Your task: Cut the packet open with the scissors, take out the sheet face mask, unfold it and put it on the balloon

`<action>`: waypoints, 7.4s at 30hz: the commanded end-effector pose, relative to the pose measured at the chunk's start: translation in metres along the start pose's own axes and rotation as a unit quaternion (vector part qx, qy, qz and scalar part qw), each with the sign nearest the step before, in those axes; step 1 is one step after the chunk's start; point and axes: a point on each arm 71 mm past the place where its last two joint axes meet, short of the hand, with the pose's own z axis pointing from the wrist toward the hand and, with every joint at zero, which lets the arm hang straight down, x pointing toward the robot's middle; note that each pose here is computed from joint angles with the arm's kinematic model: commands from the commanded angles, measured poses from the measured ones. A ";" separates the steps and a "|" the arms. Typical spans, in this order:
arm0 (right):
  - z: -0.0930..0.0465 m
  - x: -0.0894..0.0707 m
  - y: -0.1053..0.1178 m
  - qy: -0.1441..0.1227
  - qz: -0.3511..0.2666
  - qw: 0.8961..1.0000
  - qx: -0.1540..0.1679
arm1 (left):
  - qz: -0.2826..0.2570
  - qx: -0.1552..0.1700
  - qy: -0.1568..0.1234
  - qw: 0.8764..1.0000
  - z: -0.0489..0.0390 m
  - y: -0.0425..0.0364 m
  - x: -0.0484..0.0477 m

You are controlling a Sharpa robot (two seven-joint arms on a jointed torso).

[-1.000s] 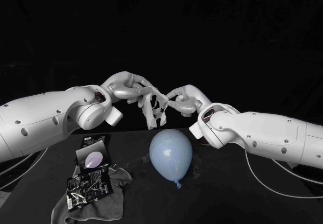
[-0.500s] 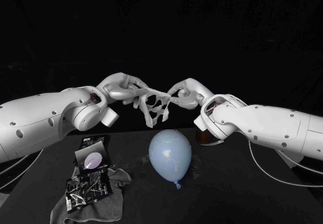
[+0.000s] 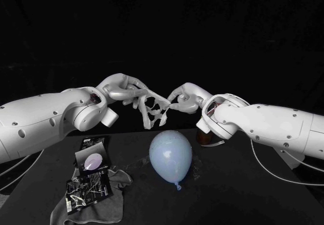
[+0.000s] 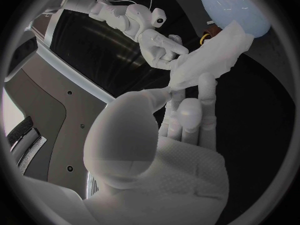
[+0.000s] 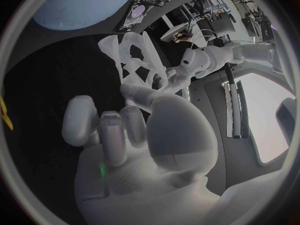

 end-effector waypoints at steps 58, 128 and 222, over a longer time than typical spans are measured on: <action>-0.003 -0.045 0.036 -0.024 -0.022 0.999 -0.018 | -0.107 -0.031 0.045 0.993 -0.0082 0.0349 0.0228; 0.002 -0.050 0.031 -0.031 -0.037 0.999 0.015 | -0.072 -0.025 -0.011 0.997 -0.0032 0.0359 0.0282; -0.001 -0.045 0.062 -0.122 -0.038 0.990 -0.065 | -0.205 -0.101 0.008 0.973 -0.0004 0.0921 0.0975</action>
